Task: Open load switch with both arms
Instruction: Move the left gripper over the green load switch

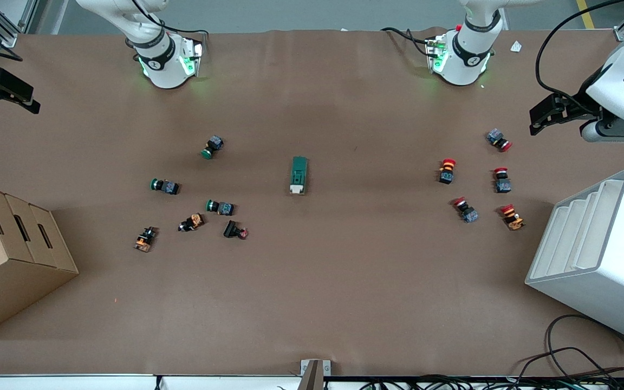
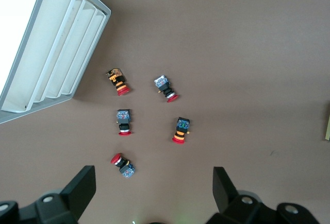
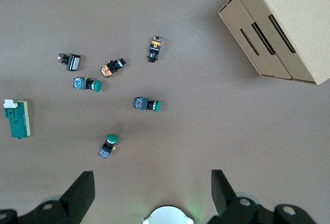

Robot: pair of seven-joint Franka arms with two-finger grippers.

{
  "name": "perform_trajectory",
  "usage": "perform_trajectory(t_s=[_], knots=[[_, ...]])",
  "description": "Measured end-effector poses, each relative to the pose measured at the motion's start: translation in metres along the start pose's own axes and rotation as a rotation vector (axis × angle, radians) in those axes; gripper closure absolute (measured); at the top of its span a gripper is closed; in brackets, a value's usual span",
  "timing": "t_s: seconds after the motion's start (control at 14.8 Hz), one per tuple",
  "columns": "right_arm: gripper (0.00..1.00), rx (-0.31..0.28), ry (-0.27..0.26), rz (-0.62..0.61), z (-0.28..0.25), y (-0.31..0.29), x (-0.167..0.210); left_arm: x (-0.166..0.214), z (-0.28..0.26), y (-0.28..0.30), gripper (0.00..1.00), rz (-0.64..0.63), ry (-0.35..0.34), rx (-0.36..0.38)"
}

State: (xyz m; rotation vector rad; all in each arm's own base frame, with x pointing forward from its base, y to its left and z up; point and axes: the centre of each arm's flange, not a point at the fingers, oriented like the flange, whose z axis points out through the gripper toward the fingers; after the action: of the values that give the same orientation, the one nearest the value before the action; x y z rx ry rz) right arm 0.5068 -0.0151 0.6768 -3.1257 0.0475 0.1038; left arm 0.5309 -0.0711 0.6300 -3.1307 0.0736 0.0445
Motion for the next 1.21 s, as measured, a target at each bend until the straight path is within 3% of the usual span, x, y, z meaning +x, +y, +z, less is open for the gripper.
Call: perform_trajectory(t_s=[0.54,0.88,1.21], knots=[[0.00,0.000,0.007,0.000,-0.001,0.000,0.001,-0.001,-0.005,0.017,0.00,0.033,0.011,-0.004],[0.00,0.000,0.009,0.000,-0.001,0.001,0.001,-0.017,-0.001,0.116,0.00,0.090,0.009,-0.023],[0.00,0.000,0.015,0.001,-0.001,0.001,0.002,-0.034,0.019,0.230,0.00,0.089,0.058,-0.073]])
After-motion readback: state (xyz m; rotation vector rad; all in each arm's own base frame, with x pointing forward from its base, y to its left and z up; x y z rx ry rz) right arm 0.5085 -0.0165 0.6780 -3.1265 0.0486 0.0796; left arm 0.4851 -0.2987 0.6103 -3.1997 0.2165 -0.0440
